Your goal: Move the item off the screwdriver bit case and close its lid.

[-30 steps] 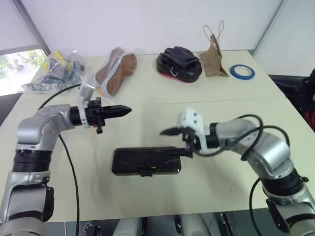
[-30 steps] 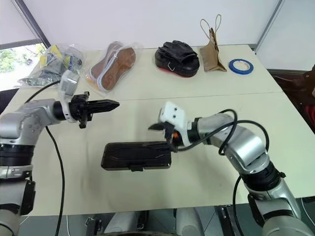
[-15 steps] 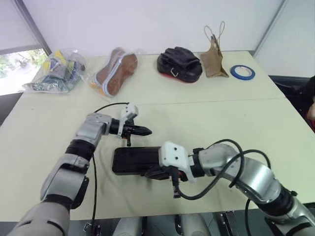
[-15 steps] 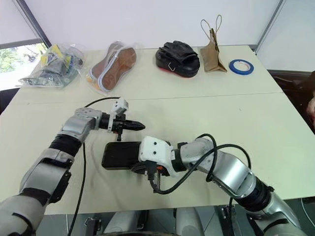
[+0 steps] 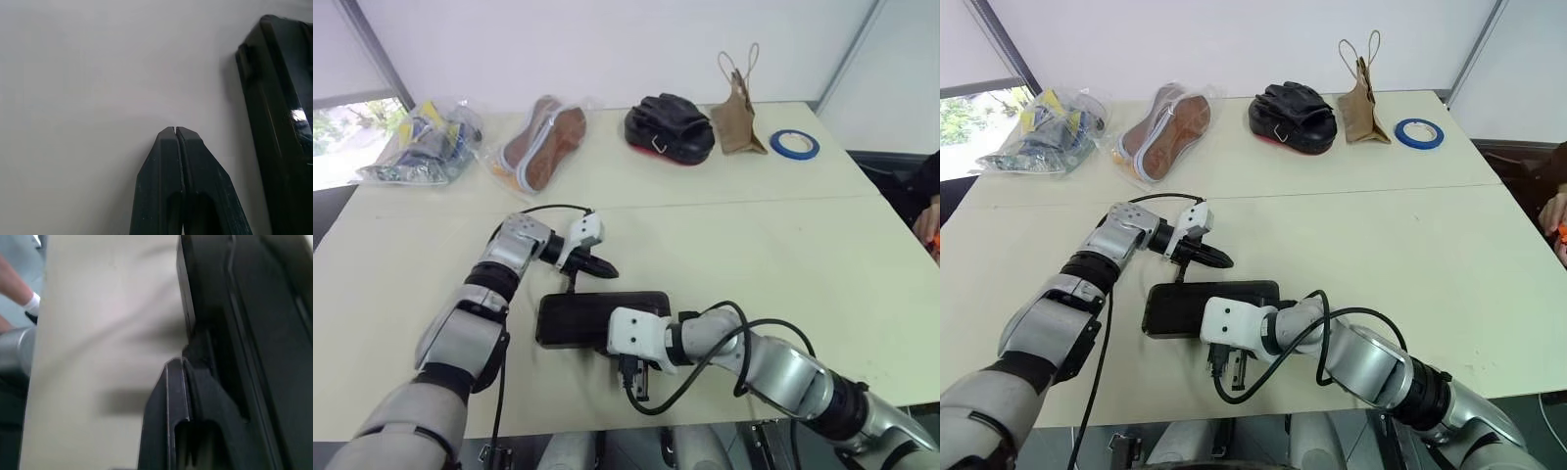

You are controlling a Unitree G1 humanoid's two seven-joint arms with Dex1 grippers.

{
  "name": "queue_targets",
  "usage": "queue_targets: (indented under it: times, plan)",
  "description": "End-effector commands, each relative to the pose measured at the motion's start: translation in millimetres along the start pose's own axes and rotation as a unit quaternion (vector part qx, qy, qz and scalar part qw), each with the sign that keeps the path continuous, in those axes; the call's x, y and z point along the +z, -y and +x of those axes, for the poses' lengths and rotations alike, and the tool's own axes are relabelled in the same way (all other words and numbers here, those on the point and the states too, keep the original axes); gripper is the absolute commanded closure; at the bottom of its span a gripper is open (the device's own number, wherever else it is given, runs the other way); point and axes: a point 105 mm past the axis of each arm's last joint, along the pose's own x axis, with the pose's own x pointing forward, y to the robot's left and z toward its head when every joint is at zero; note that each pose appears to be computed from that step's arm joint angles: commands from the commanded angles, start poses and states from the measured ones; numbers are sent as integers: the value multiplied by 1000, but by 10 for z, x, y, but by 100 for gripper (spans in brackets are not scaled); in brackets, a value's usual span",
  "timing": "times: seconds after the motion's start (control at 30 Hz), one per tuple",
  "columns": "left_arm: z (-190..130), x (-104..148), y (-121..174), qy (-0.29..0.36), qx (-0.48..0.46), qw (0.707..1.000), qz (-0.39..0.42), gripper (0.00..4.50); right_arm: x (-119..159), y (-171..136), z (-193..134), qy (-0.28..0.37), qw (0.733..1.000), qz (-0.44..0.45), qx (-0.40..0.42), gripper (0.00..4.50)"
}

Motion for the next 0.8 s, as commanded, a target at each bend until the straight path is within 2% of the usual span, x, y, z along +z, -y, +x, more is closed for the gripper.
queue_targets:
  times: [0.03, 0.43, 0.67, 0.8]
  plan:
    - [0, -50, 116, -24, -50, 998, 20, 450, -162, 223, -17, -50, 996, -34, -59, 446]
    - [313, -321, 541, -33, -129, 991, 12, 450, -154, 557, -110, -104, 982, -55, -149, 446]
    - [429, -324, 680, -21, -149, 989, 1, 450, -153, 585, -69, -120, 976, -61, -171, 446]
    - [474, -326, 783, -20, -165, 986, -2, 450, -173, 755, -97, -134, 966, -58, -214, 446]
